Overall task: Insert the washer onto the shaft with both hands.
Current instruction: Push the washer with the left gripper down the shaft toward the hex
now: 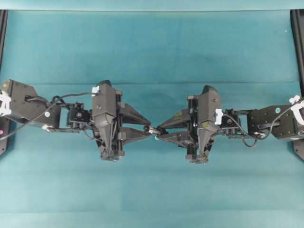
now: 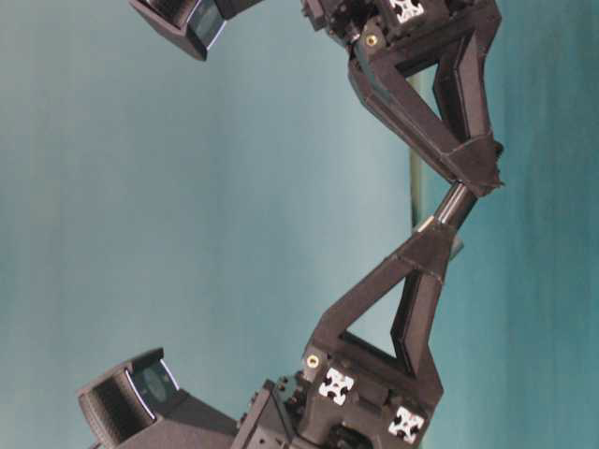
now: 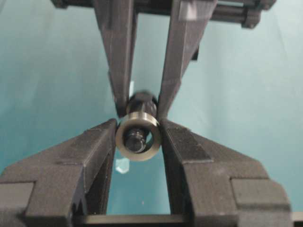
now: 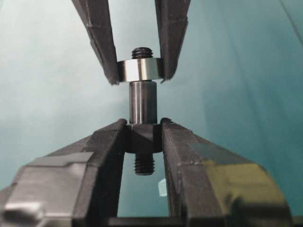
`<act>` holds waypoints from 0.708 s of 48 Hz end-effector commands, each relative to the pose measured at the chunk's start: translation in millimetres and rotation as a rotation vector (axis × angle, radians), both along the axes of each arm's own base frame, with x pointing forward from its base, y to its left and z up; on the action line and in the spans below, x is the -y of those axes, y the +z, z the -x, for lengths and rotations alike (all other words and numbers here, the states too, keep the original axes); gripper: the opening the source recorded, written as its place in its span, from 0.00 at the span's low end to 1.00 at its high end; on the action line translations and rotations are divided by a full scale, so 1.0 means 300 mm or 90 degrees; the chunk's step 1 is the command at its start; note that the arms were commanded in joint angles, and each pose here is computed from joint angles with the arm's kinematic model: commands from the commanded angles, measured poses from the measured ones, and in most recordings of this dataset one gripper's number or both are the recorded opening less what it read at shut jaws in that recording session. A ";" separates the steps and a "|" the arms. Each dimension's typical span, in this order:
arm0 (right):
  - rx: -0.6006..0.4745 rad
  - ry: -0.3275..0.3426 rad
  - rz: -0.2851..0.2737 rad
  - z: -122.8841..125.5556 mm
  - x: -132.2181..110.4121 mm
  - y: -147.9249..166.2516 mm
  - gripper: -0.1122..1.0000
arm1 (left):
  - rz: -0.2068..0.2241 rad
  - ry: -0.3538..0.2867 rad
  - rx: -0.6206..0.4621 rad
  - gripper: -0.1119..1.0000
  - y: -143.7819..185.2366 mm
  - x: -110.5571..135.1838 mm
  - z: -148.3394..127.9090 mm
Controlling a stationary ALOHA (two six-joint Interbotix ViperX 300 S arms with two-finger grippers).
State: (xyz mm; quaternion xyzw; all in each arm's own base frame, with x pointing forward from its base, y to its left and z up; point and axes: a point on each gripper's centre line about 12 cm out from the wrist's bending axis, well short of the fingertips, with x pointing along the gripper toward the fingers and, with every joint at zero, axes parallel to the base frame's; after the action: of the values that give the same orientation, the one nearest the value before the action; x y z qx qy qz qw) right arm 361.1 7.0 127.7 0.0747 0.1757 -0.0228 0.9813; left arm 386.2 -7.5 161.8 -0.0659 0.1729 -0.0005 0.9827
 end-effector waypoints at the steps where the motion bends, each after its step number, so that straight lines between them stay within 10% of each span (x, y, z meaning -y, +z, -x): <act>1: 0.029 -0.006 -0.006 -0.031 0.004 0.037 0.11 | 0.002 -0.003 0.018 0.41 0.022 0.009 -0.024; 34: 0.025 -0.007 -0.006 -0.032 0.006 0.033 0.11 | 0.001 -0.016 -0.010 0.41 -0.013 0.035 -0.038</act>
State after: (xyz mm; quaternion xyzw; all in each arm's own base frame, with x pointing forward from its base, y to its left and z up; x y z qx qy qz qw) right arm 362.4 7.6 125.4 0.0737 0.1788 -0.0221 0.9809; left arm 393.2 -13.0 154.0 -0.0672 0.1877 -0.0056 0.9799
